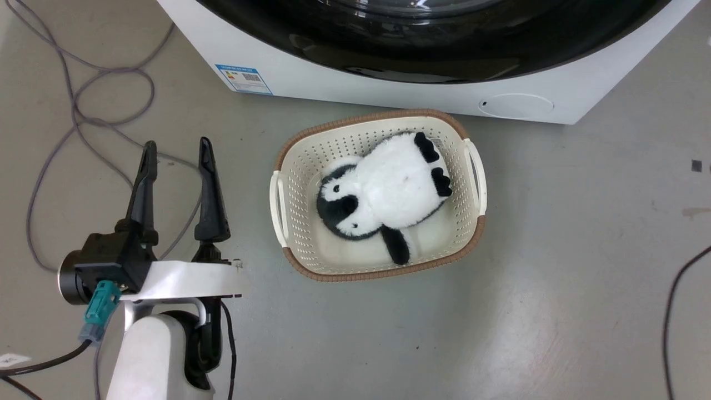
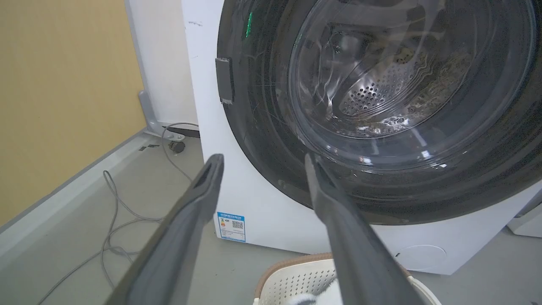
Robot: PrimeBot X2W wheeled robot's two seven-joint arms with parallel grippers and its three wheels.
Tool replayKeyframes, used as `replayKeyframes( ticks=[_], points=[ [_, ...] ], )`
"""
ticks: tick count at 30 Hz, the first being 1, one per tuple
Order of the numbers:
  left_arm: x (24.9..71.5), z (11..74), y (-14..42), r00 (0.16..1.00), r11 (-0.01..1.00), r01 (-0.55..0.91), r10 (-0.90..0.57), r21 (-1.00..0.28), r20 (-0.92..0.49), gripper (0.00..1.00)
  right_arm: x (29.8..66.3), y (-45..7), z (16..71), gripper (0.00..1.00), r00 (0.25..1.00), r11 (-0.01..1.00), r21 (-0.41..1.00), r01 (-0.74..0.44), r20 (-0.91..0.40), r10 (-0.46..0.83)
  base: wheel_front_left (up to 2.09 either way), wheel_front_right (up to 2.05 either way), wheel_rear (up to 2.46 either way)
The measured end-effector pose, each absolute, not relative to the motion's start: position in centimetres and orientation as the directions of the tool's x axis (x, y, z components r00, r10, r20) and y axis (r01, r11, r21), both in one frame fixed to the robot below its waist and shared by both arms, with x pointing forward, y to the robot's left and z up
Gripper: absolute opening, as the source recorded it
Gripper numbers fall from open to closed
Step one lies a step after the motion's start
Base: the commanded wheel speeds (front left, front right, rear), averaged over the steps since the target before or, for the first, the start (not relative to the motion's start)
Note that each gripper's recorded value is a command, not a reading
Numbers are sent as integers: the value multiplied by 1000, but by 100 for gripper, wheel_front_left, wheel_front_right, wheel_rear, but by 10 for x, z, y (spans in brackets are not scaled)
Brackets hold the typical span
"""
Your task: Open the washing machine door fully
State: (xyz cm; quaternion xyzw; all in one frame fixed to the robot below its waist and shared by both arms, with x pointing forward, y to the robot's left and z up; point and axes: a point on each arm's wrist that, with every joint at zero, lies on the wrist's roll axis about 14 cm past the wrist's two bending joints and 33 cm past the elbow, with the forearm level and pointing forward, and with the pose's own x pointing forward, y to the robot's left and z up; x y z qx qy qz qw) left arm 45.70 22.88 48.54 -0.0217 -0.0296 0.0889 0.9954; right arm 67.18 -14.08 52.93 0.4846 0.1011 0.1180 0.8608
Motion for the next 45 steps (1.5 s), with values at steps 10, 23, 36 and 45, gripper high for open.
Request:
replayKeyframes(
  ticks=[10,23,36,45],
  points=[
    [460,489,227,981,983,-171,176,-65,80,100,664,-130,525,0,886,473,875,-108,-131,445,0,0,0],
    [457,499,226,978,982,-168,177,-84,111,100,626,-108,525,0,786,434,891,-132,-173,593,0,0,0],
    [437,508,221,980,983,-153,164,-98,115,100,547,-77,519,0,663,403,895,-190,-186,725,0,0,0],
    [421,513,214,983,985,-137,148,-103,113,100,487,-57,513,0,596,349,916,-197,-171,785,0,0,0]
  ],
)
